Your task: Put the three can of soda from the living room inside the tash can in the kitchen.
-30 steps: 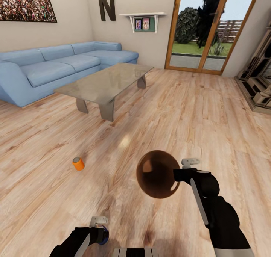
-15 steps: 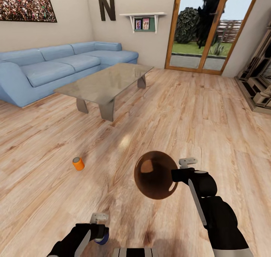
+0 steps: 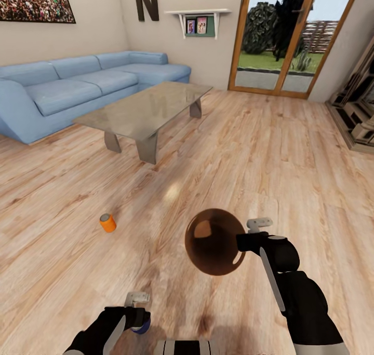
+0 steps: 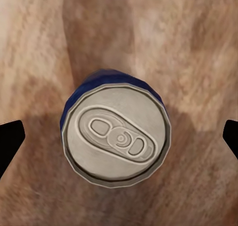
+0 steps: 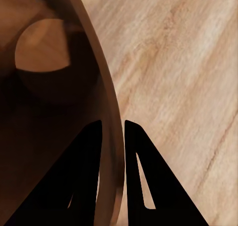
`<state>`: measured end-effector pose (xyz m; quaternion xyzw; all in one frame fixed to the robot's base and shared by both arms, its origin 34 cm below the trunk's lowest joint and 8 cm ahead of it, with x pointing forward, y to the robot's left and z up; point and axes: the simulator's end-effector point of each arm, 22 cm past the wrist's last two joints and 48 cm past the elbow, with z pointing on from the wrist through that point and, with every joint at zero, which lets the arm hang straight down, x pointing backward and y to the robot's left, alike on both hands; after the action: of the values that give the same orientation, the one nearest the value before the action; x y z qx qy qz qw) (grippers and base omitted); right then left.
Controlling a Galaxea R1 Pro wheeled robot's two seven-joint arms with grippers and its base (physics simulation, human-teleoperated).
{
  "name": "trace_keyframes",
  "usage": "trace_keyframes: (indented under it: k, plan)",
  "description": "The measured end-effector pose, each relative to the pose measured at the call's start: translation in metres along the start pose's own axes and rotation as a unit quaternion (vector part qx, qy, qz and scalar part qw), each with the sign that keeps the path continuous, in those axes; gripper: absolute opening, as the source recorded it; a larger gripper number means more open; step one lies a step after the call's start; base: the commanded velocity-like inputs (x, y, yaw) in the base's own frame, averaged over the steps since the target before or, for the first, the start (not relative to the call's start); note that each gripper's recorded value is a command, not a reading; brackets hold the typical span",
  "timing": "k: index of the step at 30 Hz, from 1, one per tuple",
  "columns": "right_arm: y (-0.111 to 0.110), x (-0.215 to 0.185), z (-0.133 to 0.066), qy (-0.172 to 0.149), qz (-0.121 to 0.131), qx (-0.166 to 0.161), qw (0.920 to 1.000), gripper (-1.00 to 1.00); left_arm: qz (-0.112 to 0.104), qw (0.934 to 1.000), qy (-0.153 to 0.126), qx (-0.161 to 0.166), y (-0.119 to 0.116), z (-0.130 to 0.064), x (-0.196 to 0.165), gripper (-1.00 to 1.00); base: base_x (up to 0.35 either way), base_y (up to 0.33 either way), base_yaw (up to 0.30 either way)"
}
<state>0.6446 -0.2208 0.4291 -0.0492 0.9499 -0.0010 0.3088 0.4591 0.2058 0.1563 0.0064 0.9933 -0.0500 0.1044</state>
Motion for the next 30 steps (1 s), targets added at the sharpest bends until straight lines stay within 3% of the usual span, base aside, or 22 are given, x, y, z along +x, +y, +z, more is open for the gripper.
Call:
trace_keyframes:
  k: [17, 30]
  plan:
    - [0.000, 0.017, 0.017, 0.020, 0.000, 0.000, 0.9998, -1.00, -0.002, 0.9998, 0.021, 0.001, 0.000, 0.013, 0.018, 1.00, 0.000, 0.000, 0.000]
    - [0.002, 0.017, 0.017, 0.020, 0.000, -0.003, 0.9998, -1.00, -0.002, 0.9998, 0.018, 0.001, 0.000, 0.012, 0.015, 1.00, 0.000, 0.000, 0.000]
